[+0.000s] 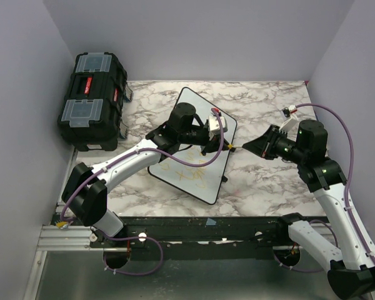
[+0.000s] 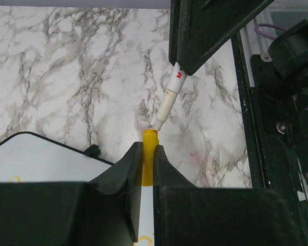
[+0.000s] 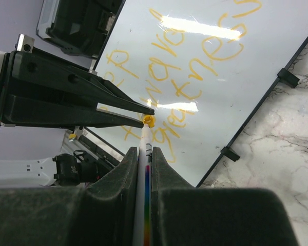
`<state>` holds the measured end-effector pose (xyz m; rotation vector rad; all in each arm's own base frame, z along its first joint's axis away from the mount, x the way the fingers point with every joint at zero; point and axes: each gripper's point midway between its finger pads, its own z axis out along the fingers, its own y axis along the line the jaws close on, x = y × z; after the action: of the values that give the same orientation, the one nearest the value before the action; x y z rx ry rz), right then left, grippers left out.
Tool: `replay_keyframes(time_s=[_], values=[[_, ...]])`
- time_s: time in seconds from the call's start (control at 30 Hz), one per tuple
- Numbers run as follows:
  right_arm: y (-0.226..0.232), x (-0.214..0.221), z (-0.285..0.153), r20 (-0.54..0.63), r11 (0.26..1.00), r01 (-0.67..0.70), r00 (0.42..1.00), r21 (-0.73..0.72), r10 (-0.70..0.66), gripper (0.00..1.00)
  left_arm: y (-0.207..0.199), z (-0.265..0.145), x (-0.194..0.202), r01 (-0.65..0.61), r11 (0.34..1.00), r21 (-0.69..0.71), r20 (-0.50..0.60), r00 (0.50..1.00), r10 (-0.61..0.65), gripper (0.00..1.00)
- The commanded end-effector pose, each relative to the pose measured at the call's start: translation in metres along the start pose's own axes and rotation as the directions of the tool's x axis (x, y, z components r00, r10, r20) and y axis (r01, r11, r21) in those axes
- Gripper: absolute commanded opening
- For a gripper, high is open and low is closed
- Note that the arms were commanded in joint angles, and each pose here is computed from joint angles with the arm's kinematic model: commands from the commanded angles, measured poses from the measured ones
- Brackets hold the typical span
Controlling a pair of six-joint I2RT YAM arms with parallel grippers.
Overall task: Write a sentence on the whiteboard
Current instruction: Insert the whiteboard marker without the cap into the pen cap.
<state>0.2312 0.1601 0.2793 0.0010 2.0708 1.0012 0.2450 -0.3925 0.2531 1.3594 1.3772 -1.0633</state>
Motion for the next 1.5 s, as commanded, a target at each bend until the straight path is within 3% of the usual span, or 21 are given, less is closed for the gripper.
replay_keyframes(time_s=[0.0,0.67,1.13,1.47], values=[[0.002,-0.006,-0.002,0.029,1.000,0.008,1.000,0.006,-0.009,0.01,-0.008,-0.006,-0.014,-0.034,0.999,0.030,0.040,0.999,0.033,0.00],[-0.001,0.011,0.008,-0.048,0.999,-0.015,0.999,-0.036,0.014,0.00,-0.015,0.000,-0.020,-0.036,0.997,0.064,0.050,0.998,0.033,0.00],[-0.001,0.023,0.016,-0.140,0.995,0.037,0.989,-0.091,-0.049,0.01,-0.033,0.016,-0.025,-0.044,0.988,0.151,0.031,0.999,0.040,0.00],[-0.001,0.030,0.021,-0.163,0.991,0.027,0.985,-0.129,-0.048,0.01,-0.043,0.020,-0.040,-0.062,0.977,0.203,0.087,0.995,0.045,0.00]])
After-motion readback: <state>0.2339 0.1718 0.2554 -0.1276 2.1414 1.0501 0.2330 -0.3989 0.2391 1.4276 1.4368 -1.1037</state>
